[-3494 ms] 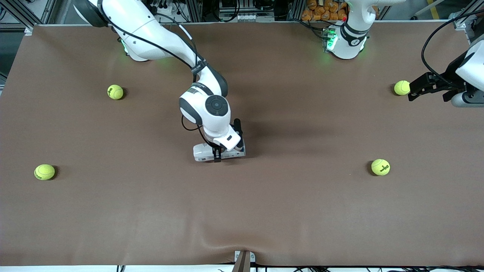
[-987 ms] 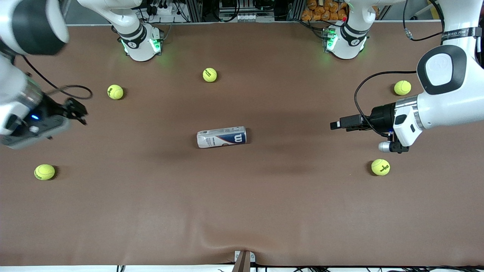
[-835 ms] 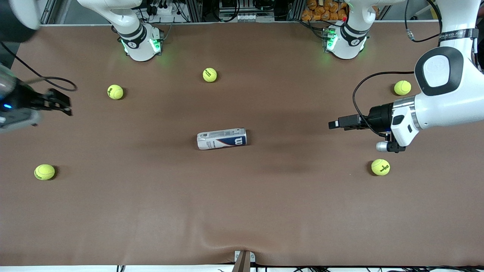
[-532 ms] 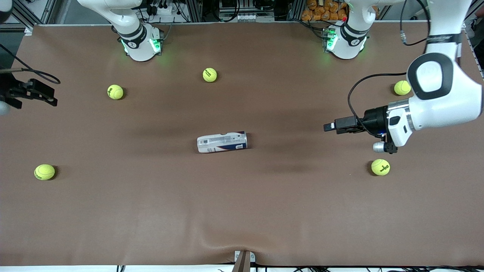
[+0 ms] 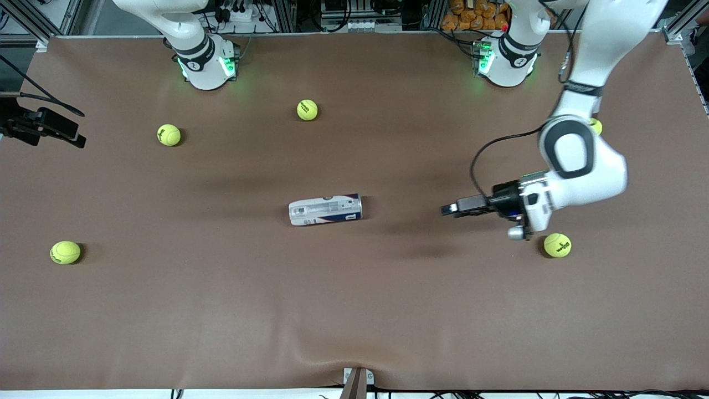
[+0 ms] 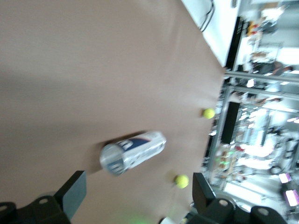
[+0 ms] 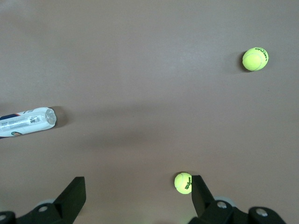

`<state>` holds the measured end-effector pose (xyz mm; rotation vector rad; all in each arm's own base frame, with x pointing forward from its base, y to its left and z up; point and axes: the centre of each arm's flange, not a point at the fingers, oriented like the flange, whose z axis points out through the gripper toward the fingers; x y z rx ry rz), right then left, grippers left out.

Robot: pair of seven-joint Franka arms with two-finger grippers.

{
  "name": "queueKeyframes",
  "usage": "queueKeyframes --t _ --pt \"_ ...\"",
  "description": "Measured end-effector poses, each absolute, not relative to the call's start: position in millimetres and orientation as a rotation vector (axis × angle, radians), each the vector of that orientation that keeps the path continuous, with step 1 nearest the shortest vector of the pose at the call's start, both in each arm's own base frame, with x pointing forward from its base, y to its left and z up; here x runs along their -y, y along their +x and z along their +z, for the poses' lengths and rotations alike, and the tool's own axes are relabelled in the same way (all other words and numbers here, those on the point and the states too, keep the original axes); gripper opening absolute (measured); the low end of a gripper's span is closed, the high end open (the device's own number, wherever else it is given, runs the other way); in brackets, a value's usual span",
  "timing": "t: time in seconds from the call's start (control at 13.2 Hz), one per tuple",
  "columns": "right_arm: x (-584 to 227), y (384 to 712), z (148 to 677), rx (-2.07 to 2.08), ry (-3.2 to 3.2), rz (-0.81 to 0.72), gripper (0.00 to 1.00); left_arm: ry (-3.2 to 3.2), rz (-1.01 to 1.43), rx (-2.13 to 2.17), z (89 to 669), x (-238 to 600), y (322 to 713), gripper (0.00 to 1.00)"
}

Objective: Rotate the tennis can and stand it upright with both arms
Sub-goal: 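Grasp the open end of the can with the left gripper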

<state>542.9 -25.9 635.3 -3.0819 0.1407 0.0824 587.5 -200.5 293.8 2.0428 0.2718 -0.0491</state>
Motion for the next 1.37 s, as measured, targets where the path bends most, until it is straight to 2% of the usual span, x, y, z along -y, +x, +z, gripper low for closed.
queueKeyframes --t 0.53,1.37 --pt "31 537 636 -0.151 -3.097 0.131 1.0 1.95 -0.041 -0.252 220 250 590 1.0" --pt "40 537 645 -0.175 -3.114 0.097 1.0 1.902 -0.093 -0.148 157 306 554 1.0"
